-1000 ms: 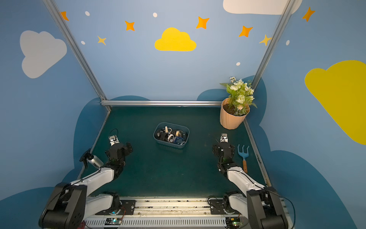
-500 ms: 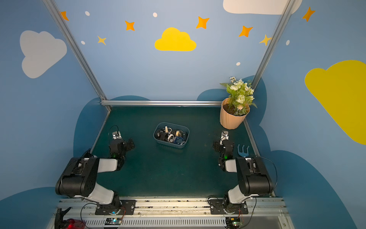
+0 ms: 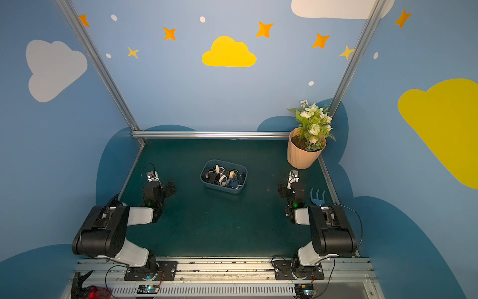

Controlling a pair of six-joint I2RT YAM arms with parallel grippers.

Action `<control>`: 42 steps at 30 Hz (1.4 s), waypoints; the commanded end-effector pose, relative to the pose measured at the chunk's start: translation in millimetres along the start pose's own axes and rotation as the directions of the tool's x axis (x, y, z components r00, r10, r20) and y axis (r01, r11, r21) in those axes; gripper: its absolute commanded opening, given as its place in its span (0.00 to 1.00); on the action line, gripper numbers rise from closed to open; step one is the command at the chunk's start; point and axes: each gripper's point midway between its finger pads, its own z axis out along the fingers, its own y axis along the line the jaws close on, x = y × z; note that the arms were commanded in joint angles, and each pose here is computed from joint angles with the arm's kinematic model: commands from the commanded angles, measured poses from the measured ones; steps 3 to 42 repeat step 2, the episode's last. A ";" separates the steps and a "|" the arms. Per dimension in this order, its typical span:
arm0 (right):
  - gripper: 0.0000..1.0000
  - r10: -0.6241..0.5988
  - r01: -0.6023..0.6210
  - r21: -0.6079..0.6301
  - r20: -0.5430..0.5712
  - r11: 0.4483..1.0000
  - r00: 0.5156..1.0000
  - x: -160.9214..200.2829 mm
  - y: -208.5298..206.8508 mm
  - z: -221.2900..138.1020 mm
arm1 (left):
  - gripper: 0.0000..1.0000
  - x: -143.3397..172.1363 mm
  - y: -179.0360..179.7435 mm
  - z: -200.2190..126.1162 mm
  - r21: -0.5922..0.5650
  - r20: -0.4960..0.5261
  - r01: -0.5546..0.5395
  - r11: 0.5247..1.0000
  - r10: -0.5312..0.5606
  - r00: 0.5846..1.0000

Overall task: Put the watch into the storage box
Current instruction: Reset both arms

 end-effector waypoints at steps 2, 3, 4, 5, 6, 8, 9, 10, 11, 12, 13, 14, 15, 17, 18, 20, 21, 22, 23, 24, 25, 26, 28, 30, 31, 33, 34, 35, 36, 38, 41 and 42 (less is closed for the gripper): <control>0.89 0.021 -0.020 -0.017 0.021 1.000 1.000 -11.4 0.7 0.7 | 0.99 -11.3 -2.9 -0.6 0.010 0.029 0.011 1.000 -0.012 1.000; 0.89 0.021 -0.020 -0.017 0.021 1.000 1.000 -11.4 0.7 0.7 | 0.99 -11.3 -2.9 -0.6 0.010 0.029 0.011 1.000 -0.012 1.000; 0.89 0.021 -0.020 -0.017 0.021 1.000 1.000 -11.4 0.7 0.7 | 0.99 -11.3 -2.9 -0.6 0.010 0.029 0.011 1.000 -0.012 1.000; 0.89 0.021 -0.020 -0.017 0.021 1.000 1.000 -11.4 0.7 0.7 | 0.99 -11.3 -2.9 -0.6 0.010 0.029 0.011 1.000 -0.012 1.000; 0.89 0.021 -0.020 -0.017 0.021 1.000 1.000 -11.4 0.7 0.7 | 0.99 -11.3 -2.9 -0.6 0.010 0.029 0.011 1.000 -0.012 1.000; 0.89 0.021 -0.020 -0.017 0.021 1.000 1.000 -11.4 0.7 0.7 | 0.99 -11.3 -2.9 -0.6 0.010 0.029 0.011 1.000 -0.012 1.000; 0.89 0.021 -0.020 -0.017 0.021 1.000 1.000 -11.4 0.7 0.7 | 0.99 -11.3 -2.9 -0.6 0.010 0.029 0.011 1.000 -0.012 1.000; 0.89 0.021 -0.020 -0.017 0.021 1.000 1.000 -11.4 0.7 0.7 | 0.99 -11.3 -2.9 -0.6 0.010 0.029 0.011 1.000 -0.012 1.000; 0.89 0.021 -0.020 -0.017 0.021 1.000 1.000 -11.4 0.7 0.7 | 0.99 -11.3 -2.9 -0.6 0.010 0.029 0.011 1.000 -0.012 1.000; 0.89 0.021 -0.020 -0.017 0.021 1.000 1.000 -11.4 0.7 0.7 | 0.99 -11.3 -2.9 -0.6 0.010 0.029 0.011 1.000 -0.012 1.000; 0.89 0.021 -0.020 -0.017 0.021 1.000 1.000 -11.4 0.7 0.7 | 0.99 -11.3 -2.9 -0.6 0.010 0.029 0.011 1.000 -0.012 1.000; 0.89 0.021 -0.020 -0.017 0.021 1.000 1.000 -11.4 0.7 0.7 | 0.99 -11.3 -2.9 -0.6 0.010 0.029 0.011 1.000 -0.012 1.000; 0.89 0.021 -0.020 -0.017 0.021 1.000 1.000 -11.4 0.7 0.7 | 0.99 -11.3 -2.9 -0.6 0.010 0.029 0.011 1.000 -0.012 1.000; 0.89 0.021 -0.020 -0.017 0.021 1.000 1.000 -11.4 0.7 0.7 | 0.99 -11.3 -2.9 -0.6 0.010 0.029 0.011 1.000 -0.012 1.000; 0.89 0.021 -0.020 -0.017 0.021 1.000 1.000 -11.4 0.7 0.7 | 0.99 -11.3 -2.9 -0.6 0.010 0.029 0.011 1.000 -0.012 1.000; 0.89 0.021 -0.020 -0.017 0.021 1.000 1.000 -11.4 0.7 0.7 | 0.99 -11.3 -2.9 -0.6 0.010 0.029 0.011 1.000 -0.012 1.000; 0.89 0.021 -0.020 -0.017 0.021 1.000 1.000 -11.4 0.7 0.7 | 0.99 -11.3 -2.9 -0.6 0.010 0.029 0.011 1.000 -0.012 1.000; 0.89 0.021 -0.020 -0.017 0.021 1.000 1.000 -11.4 0.7 0.7 | 0.99 -11.3 -2.9 -0.6 0.010 0.029 0.011 1.000 -0.012 1.000; 0.89 0.021 -0.020 -0.017 0.021 1.000 1.000 -11.4 0.7 0.7 | 0.99 -11.3 -2.9 -0.6 0.010 0.029 0.011 1.000 -0.012 1.000; 0.89 0.021 -0.020 -0.017 0.021 1.000 1.000 -11.4 0.7 0.7 | 0.99 -11.3 -2.9 -0.6 0.010 0.029 0.011 1.000 -0.012 1.000; 0.89 0.021 -0.020 -0.017 0.021 1.000 1.000 -11.4 0.7 0.7 | 0.99 -11.3 -2.9 -0.6 0.010 0.029 0.011 1.000 -0.012 1.000; 0.89 0.021 -0.020 -0.017 0.021 1.000 1.000 -11.4 0.7 0.7 | 0.99 -11.3 -2.9 -0.6 0.010 0.029 0.011 1.000 -0.012 1.000; 0.89 0.021 -0.020 -0.017 0.021 1.000 1.000 -11.4 0.7 0.7 | 0.99 -11.3 -2.9 -0.6 0.010 0.029 0.011 1.000 -0.012 1.000; 0.89 0.021 -0.020 -0.017 0.021 1.000 1.000 -11.4 0.7 0.7 | 0.99 -11.3 -2.9 -0.6 0.010 0.029 0.011 1.000 -0.012 1.000; 0.89 0.021 -0.020 -0.017 0.021 1.000 1.000 -11.4 0.7 0.7 | 0.99 -11.3 -2.9 -0.6 0.010 0.029 0.011 1.000 -0.012 1.000; 0.89 0.021 -0.020 -0.017 0.021 1.000 1.000 -11.4 0.7 0.7 | 0.99 -11.3 -2.9 -0.6 0.010 0.029 0.011 1.000 -0.012 1.000; 0.89 0.021 -0.020 -0.017 0.021 1.000 1.000 -11.4 0.7 0.7 | 0.99 -11.3 -2.9 -0.6 0.010 0.029 0.011 1.000 -0.012 1.000; 0.89 0.021 -0.020 -0.017 0.021 1.000 1.000 -11.4 0.7 0.7 | 0.99 -11.3 -2.9 -0.6 0.010 0.029 0.011 1.000 -0.012 1.000; 0.89 0.021 -0.020 -0.017 0.021 1.000 1.000 -11.4 0.7 0.7 | 0.99 -11.3 -2.9 -0.6 0.010 0.029 0.011 1.000 -0.012 1.000; 0.89 0.021 -0.020 -0.017 0.021 1.000 1.000 -11.4 0.7 0.7 | 0.99 -11.3 -2.9 -0.6 0.010 0.029 0.011 1.000 -0.012 1.000; 0.89 0.021 -0.020 -0.017 0.021 1.000 1.000 -11.4 0.7 0.7 | 0.99 -11.3 -2.9 -0.6 0.010 0.029 0.011 1.000 -0.012 1.000; 0.89 0.021 -0.020 -0.017 0.021 1.000 1.000 -11.4 0.7 0.7 | 0.99 -11.3 -2.9 -0.6 0.010 0.029 0.011 1.000 -0.012 1.000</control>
